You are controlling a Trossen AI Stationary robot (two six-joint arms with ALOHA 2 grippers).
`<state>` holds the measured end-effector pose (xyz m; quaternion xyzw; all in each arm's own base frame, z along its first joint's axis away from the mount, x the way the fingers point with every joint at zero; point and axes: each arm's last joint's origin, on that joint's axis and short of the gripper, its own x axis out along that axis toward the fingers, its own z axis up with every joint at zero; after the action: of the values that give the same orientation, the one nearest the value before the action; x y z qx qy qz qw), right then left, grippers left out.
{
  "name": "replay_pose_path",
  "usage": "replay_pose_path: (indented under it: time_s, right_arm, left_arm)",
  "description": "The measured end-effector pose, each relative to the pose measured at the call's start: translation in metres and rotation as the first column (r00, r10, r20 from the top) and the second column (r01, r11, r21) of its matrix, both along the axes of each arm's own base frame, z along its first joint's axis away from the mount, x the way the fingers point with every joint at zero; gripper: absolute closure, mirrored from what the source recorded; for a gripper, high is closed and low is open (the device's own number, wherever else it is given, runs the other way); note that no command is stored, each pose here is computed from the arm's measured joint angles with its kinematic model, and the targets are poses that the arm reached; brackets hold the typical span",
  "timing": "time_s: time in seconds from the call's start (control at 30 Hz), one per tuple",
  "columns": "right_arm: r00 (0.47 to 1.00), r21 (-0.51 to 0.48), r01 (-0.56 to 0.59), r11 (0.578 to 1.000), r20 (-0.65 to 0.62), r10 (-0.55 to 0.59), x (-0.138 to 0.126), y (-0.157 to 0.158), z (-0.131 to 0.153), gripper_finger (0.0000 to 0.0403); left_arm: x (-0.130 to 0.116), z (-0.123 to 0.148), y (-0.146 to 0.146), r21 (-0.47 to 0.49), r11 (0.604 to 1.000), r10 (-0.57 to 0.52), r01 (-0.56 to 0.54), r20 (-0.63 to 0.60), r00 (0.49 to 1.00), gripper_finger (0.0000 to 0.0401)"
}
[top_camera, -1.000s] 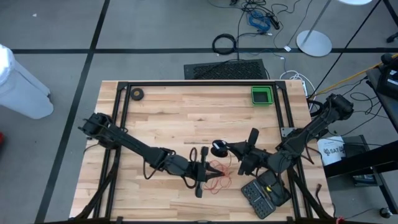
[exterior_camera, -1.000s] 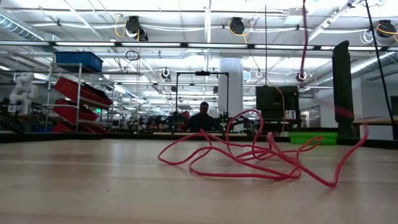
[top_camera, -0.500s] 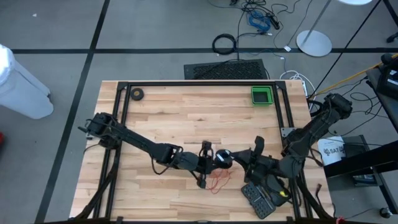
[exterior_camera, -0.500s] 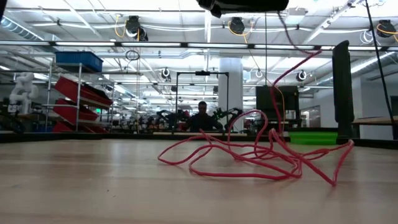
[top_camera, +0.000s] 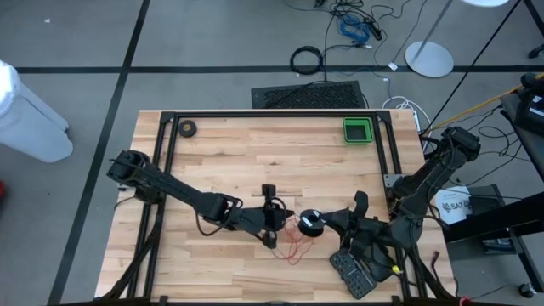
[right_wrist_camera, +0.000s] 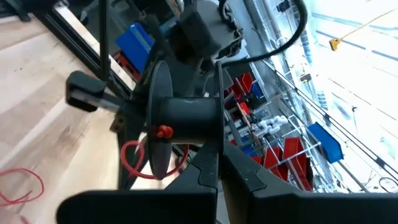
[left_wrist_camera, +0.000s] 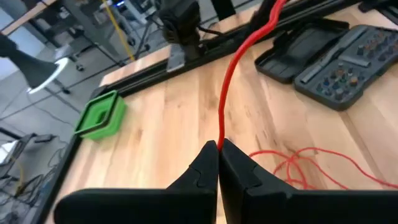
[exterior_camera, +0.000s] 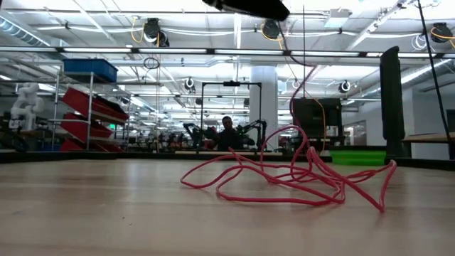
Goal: Coil cords
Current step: Uncoil the red wire from the spool
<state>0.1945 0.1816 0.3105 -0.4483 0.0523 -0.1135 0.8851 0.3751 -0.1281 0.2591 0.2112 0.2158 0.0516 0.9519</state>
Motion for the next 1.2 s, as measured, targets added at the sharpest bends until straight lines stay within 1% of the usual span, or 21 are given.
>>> replay_pose_path:
  time_s: [0.13, 0.33, 0.4, 0.5, 0.6, 0.73, 0.87, 0.93, 1.03, 1.2]
  right_arm:
    - [1.000, 0.042, -0.015, 0.999, 0.018, 0.014, -0.005, 0.000, 0.004, 0.0403]
    - [0.998, 0.125, -0.054, 0.991, 0.049, 0.048, -0.012, 0.001, 0.009, 0.0403]
    - [0.995, 0.153, -0.084, 0.985, 0.061, 0.075, -0.013, 0.000, 0.011, 0.0403]
    - [0.991, 0.188, -0.121, 0.975, 0.070, 0.110, -0.014, 0.000, 0.012, 0.0403]
    - [0.991, 0.202, -0.129, 0.971, 0.065, 0.118, -0.014, 0.000, 0.011, 0.0403]
    - [0.992, 0.203, -0.126, 0.971, 0.053, 0.118, -0.014, 0.000, 0.009, 0.0403]
    - [0.992, 0.204, -0.124, 0.971, 0.047, 0.117, -0.014, 0.000, 0.008, 0.0403]
    - [0.992, 0.215, -0.121, 0.969, 0.046, 0.114, -0.015, -0.001, 0.009, 0.0403]
    - [0.993, 0.243, -0.118, 0.963, 0.042, 0.111, -0.017, -0.004, 0.009, 0.0403]
    - [0.994, 0.303, -0.106, 0.947, 0.013, 0.108, -0.023, -0.011, 0.008, 0.0403]
  left_arm:
    - [-0.010, 0.012, -0.001, 0.006, 0.999, 0.032, -0.032, 0.003, 0.999, 0.0398]
    - [-0.024, 0.021, -0.008, 0.054, 0.996, 0.074, -0.074, -0.004, 0.997, 0.0398]
    - [-0.026, 0.021, -0.010, 0.046, 0.996, 0.073, -0.073, -0.003, 0.997, 0.0399]
    - [-0.026, 0.022, -0.010, 0.000, 0.996, 0.092, -0.092, 0.012, 0.996, 0.0394]
    - [-0.026, 0.022, -0.010, -0.015, 0.995, 0.094, -0.094, 0.011, 0.996, 0.0366]
    - [-0.027, 0.021, -0.013, -0.033, 0.998, 0.057, -0.057, 0.000, 0.998, 0.0311]
    - [-0.031, 0.020, -0.018, -0.020, 0.999, 0.035, -0.035, -0.030, 0.999, 0.0268]
    - [-0.036, 0.022, -0.020, -0.016, 0.999, 0.027, -0.027, -0.042, 0.999, 0.0257]
    - [-0.046, 0.034, -0.024, -0.051, 0.999, 0.015, -0.016, -0.020, 1.000, 0.0251]
    - [-0.062, 0.063, -0.031, -0.135, 0.990, -0.016, 0.030, 0.104, 0.994, 0.0250]
